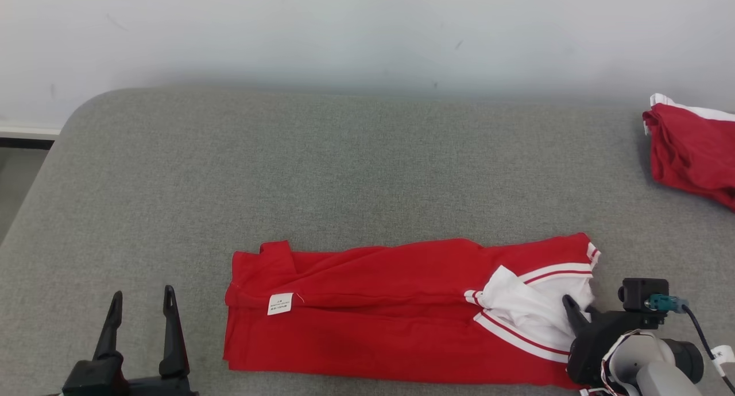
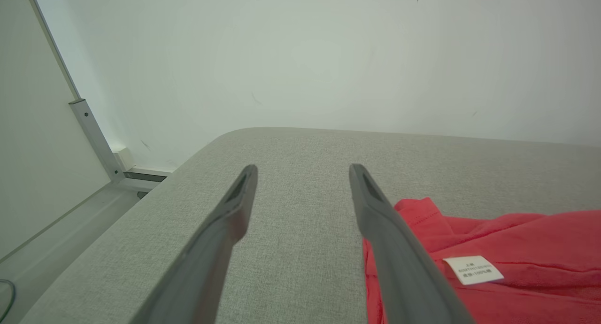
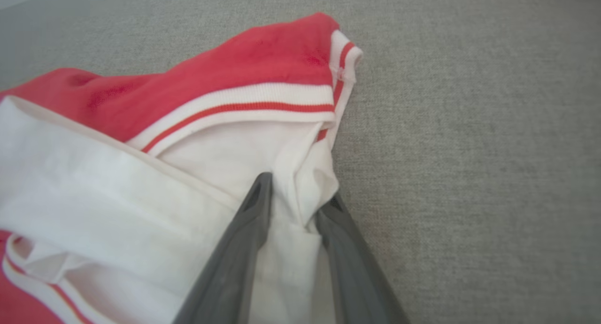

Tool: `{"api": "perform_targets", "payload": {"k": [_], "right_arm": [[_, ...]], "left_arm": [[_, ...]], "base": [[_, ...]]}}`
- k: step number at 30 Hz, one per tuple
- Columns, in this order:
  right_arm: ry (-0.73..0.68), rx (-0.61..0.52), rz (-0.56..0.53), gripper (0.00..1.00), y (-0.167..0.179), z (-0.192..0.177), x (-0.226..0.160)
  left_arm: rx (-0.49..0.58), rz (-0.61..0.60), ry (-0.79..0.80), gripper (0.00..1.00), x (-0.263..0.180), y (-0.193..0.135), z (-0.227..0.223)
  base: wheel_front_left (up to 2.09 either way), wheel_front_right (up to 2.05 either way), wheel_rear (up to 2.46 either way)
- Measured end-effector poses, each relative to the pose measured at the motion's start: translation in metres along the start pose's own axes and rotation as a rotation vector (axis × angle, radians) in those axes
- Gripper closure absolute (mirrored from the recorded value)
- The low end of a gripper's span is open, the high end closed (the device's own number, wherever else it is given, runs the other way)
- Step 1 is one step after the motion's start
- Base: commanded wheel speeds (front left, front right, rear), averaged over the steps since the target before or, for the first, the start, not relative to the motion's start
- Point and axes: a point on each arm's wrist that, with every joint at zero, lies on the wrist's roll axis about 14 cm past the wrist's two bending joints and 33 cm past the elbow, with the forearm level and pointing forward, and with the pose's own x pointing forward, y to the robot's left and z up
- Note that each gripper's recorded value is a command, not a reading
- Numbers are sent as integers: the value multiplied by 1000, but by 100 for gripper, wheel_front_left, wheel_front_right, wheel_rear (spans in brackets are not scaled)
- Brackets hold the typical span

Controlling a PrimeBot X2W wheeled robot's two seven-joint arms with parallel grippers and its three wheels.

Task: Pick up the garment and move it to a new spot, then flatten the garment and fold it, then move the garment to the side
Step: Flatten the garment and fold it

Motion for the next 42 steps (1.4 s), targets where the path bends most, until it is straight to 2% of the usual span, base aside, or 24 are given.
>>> {"api": "perform_targets", "payload": {"k": [6,14,18,22,26,32,42], "right_arm": [[-37,4,-26,100,-14,14,-5],[-137,-65,-180,100,-87,56,-33],[-194,-100,-193,100,-94,76,-44],[-272,-141,-120,100,-65,99,-48],[-346,-167,-1,100,-17,116,-57],[-376,-170,199,100,63,112,-74],[-344,-144,452,100,165,98,-77]], "left_arm": [[-9,-2,-1,0,-5,-3,0],[-19,-16,2,0,-11,-8,-1],[-23,-17,0,0,-12,-9,-1],[-28,-24,3,0,-11,-13,-2],[-33,-40,11,0,-10,-19,-5],[-42,-61,7,0,-6,-28,-4],[-57,-72,2,0,0,-33,-3]], "base": [[0,0,0],[0,0,0],[0,0,0],[0,0,0],[0,0,0],[0,0,0],[0,0,0]]}}
